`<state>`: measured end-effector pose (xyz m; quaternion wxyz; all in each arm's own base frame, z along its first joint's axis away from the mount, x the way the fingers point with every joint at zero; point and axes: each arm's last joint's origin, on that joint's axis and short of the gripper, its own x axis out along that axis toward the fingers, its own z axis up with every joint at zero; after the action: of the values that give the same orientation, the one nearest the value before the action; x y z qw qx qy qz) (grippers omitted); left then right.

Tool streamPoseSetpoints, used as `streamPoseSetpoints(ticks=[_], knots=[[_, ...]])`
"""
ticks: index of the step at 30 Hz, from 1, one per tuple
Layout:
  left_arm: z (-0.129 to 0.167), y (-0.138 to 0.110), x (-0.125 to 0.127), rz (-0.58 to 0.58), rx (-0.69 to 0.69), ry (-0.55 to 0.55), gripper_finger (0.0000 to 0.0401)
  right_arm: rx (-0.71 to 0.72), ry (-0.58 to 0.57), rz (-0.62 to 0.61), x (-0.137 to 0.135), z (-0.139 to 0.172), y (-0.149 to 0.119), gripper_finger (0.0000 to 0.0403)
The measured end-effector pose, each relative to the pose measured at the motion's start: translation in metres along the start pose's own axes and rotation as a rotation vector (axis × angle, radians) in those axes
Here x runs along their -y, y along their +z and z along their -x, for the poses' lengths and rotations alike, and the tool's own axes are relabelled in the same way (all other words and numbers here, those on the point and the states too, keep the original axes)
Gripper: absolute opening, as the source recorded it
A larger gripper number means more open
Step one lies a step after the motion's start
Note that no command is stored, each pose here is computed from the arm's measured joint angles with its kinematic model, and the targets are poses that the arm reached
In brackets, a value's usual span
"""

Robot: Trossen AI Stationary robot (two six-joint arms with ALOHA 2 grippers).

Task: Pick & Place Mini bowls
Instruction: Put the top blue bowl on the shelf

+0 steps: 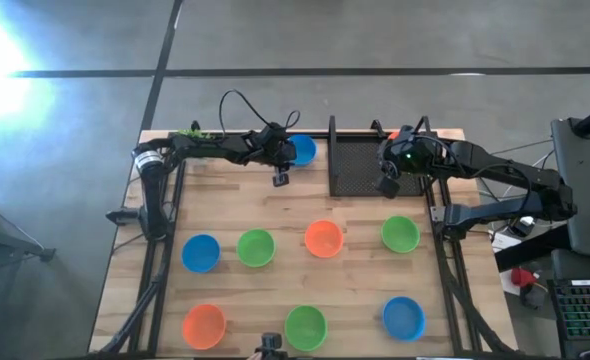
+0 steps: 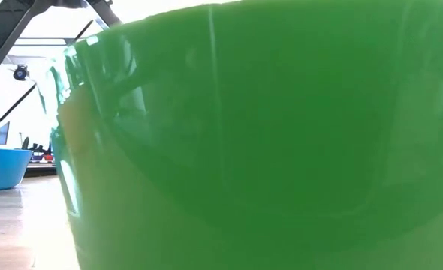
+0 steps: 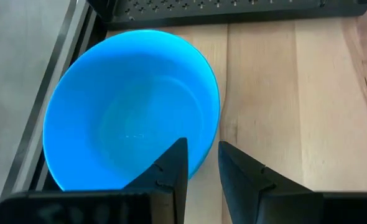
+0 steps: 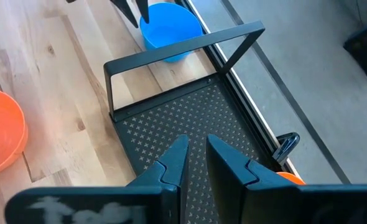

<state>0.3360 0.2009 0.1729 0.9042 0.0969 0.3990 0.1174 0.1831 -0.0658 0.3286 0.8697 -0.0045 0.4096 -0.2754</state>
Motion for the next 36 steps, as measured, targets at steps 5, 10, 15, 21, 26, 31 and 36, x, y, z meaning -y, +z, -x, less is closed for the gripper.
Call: streamPoseSetpoints(ticks=[5, 10, 15, 21, 26, 31, 36], knots=[[-0.008, -0.005, 0.002, 0.001, -0.020, -0.011, 0.0090, 0.000, 0.000, -0.001, 0.000, 0.000, 0.000, 0.0052], [-0.016, -0.011, 0.004, -0.012, -0.050, 0.000, 0.0090, 0.002, 0.000, -0.004, 0.000, 0.000, 0.000, 0.0052], [-0.016, -0.011, 0.005, -0.073, -0.058, 0.013, 0.0071, 0.002, 0.000, -0.004, 0.000, 0.000, 0.000, 0.0052], [-0.012, -0.008, 0.003, -0.084, -0.058, 0.039, 0.0007, 0.002, 0.000, -0.004, 0.000, 0.000, 0.000, 0.0052], [-0.007, -0.002, 0.008, -0.098, -0.056, 0.057, 0.0002, 0.018, 0.001, -0.005, 0.000, 0.000, 0.002, 0.0052], [0.009, 0.014, 0.018, -0.156, -0.064, 0.130, 0.0001, 0.045, 0.000, 0.043, 0.000, 0.000, 0.004, 0.0052], [0.032, 0.034, 0.034, -0.229, -0.057, 0.229, 0.0001, 0.112, 0.003, 0.141, -0.003, -0.006, 0.008, 0.0052]])
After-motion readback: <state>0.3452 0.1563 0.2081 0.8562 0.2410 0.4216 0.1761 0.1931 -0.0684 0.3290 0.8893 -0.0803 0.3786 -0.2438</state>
